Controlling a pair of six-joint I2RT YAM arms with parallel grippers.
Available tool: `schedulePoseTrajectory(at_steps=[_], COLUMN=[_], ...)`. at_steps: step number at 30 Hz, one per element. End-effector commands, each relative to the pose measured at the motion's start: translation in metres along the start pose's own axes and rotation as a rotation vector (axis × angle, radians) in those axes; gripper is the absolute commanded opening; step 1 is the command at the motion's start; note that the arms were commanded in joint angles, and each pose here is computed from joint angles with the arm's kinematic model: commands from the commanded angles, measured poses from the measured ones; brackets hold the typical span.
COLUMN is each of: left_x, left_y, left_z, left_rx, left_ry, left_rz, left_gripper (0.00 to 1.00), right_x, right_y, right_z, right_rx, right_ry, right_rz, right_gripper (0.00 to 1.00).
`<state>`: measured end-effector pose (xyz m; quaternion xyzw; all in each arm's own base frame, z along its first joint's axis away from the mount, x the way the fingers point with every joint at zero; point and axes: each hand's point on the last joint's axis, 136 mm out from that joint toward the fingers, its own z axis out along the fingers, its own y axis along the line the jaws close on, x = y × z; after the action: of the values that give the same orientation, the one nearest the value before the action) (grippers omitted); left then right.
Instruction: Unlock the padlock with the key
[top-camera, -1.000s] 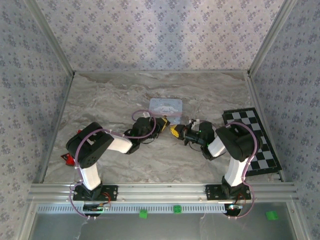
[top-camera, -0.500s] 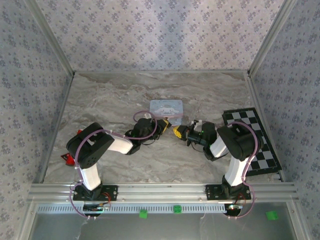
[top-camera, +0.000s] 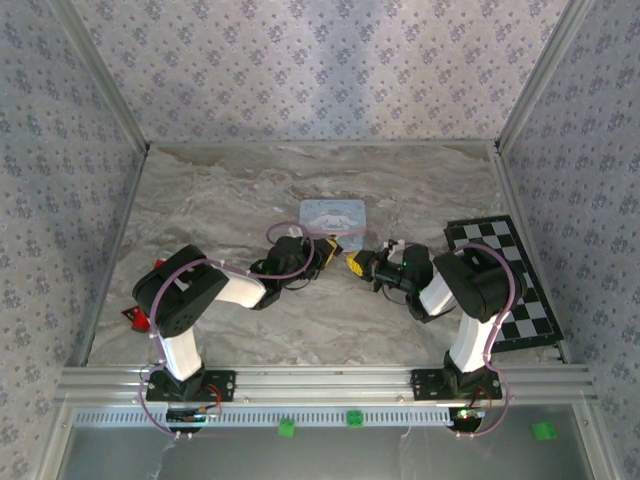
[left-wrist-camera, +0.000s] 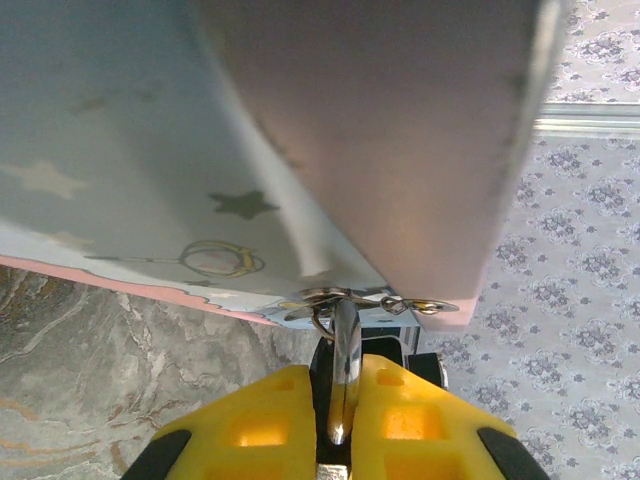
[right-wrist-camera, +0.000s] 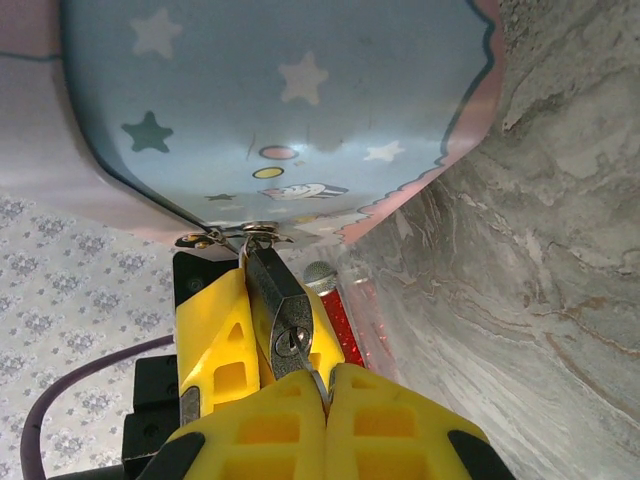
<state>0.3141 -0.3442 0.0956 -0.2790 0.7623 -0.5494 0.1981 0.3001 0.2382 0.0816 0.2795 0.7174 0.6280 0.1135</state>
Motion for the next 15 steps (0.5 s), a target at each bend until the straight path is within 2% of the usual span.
schedulePoseTrajectory(at_steps=[1,9,12,15], left_x=[0.062,0.069,0.072,0.072], left_y=[-0.048,-0.058,-0.052,-0.048], left_z=[-0.01,-0.004,-0.004,-0.006], left_rx=[0.16,0.179,0.15,0.137], left_ry=[0.233,0.268,0.282,0.283], left_rz=[0.037,0.046,0.062,0.066], left_gripper=[0.0,0.0,0.0,0.0], right_x=[-0.009,0.01,0.007,-0.001], right_y=[0.016,0.037,0.048,0.041], right_z=[0.004,0.016,0.014,0.012], right_rx=[-0.05,-0.098,-0.122,-0.105], right_ry=[-0.064,0.002,0.002,-0.008], right_rz=[-0.061,-0.103,-0.125,-0.096], right_gripper=[0.01,0.0,0.0,0.0])
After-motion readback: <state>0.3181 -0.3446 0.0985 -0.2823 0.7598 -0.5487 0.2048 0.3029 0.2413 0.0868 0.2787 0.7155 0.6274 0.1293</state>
